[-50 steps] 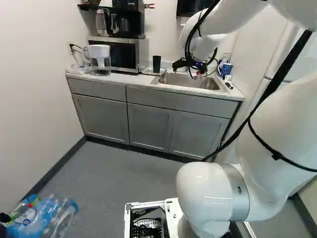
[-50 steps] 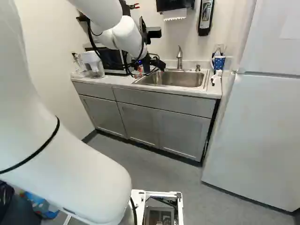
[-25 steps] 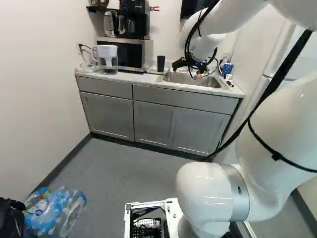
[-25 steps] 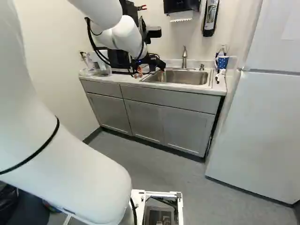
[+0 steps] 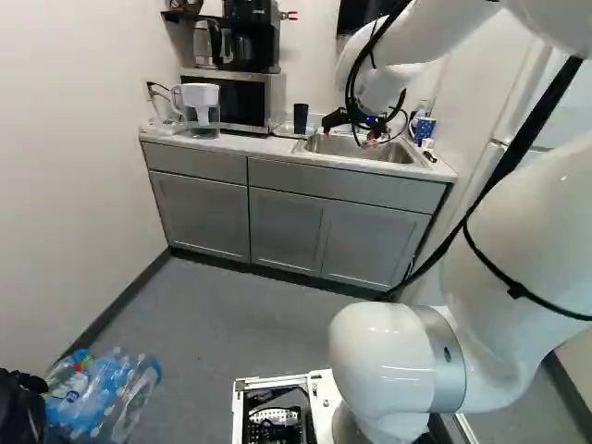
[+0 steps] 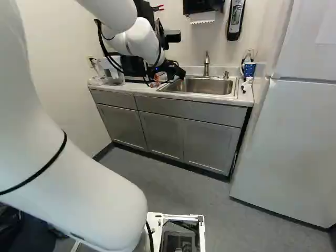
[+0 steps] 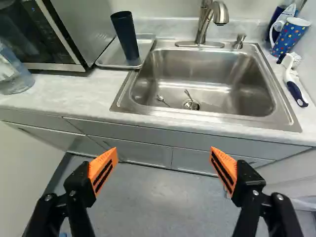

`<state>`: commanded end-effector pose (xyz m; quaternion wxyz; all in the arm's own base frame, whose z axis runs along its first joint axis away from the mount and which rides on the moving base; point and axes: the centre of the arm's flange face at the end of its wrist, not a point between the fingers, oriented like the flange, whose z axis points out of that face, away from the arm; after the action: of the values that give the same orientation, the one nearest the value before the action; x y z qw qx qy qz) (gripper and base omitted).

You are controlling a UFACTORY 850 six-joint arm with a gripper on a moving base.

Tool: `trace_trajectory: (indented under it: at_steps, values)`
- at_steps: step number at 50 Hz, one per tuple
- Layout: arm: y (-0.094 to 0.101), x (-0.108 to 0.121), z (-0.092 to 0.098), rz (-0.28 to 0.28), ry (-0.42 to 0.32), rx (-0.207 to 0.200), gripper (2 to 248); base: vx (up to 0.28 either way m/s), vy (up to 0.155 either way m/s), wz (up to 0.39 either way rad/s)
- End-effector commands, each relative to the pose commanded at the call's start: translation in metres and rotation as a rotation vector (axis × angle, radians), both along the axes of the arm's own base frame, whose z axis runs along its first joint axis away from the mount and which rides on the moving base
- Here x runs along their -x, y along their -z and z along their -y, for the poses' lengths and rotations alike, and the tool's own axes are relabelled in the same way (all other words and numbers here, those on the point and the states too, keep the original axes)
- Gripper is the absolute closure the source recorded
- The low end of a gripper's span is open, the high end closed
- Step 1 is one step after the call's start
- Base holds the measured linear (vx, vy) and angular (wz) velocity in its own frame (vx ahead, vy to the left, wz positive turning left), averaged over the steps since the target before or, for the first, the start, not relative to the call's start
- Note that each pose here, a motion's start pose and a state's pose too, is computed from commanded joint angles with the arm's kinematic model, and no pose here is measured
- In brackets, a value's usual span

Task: Rinse the cup and place it in the tray

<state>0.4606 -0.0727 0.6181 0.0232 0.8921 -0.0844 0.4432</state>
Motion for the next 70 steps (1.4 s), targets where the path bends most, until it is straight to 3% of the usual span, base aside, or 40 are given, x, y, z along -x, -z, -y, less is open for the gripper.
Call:
trace_trajectory:
  at_steps: [35, 70]
  values:
    - [0.01, 0.003, -0.003, 0.01, -0.004, 0.004, 3, 0.0, 0.0, 0.0]
    - [0.057, 0.021, -0.016, 0.06, -0.025, 0.021, 3, 0.0, 0.0, 0.0]
